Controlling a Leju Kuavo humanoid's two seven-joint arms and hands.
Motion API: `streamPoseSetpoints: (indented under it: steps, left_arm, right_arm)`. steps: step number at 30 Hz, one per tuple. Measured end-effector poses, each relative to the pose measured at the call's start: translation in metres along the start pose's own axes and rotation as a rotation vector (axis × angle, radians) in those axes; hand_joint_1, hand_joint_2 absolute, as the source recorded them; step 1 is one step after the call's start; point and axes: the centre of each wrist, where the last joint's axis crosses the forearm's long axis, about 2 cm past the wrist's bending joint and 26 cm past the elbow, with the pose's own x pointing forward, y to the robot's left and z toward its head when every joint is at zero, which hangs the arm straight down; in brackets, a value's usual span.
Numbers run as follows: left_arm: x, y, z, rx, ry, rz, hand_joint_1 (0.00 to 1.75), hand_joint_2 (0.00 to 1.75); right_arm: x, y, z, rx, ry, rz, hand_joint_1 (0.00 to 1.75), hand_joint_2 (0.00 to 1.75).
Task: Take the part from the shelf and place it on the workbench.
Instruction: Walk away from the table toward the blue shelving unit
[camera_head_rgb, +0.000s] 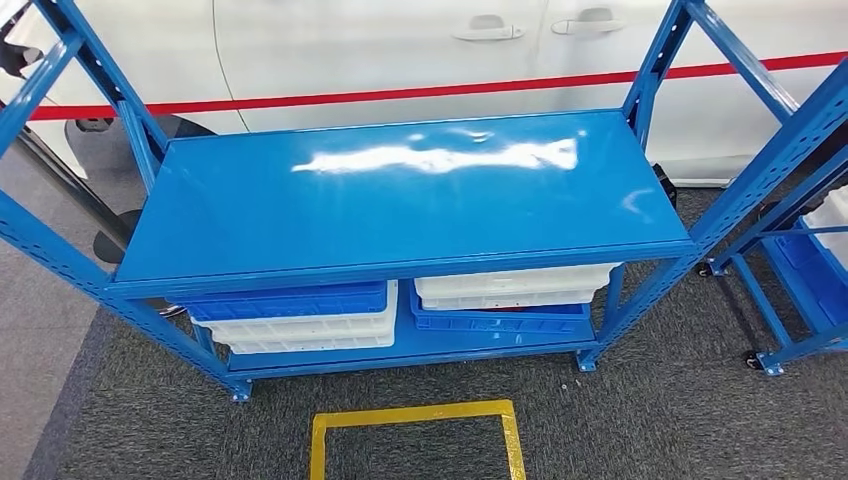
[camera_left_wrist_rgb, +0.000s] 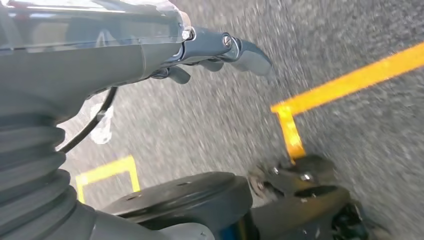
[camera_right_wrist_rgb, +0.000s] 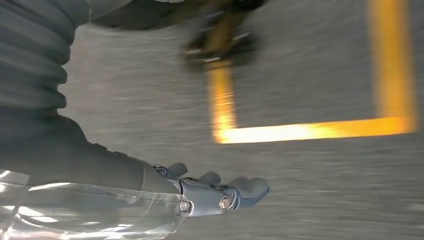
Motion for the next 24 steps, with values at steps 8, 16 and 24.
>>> streamPoseSetpoints:
  steps: [8,16,24]
  left_arm:
    - [0.015,0.003,-0.002,0.096,0.063,-0.124,0.0,1.75]
    - [0.021,0.003,-0.003,0.1,0.083,-0.165,0.0,1.75]
    - [0.022,0.003,-0.003,0.1,0.084,-0.17,0.0,1.75]
  right_arm:
    - [-0.014,-0.002,0.004,-0.015,0.378,0.106,0.0,1.75]
    - [-0.014,-0.002,0.004,0.022,0.402,0.165,0.0,1.75]
    - [-0.014,-0.001,0.004,0.029,0.4,0.176,0.0,1.75]
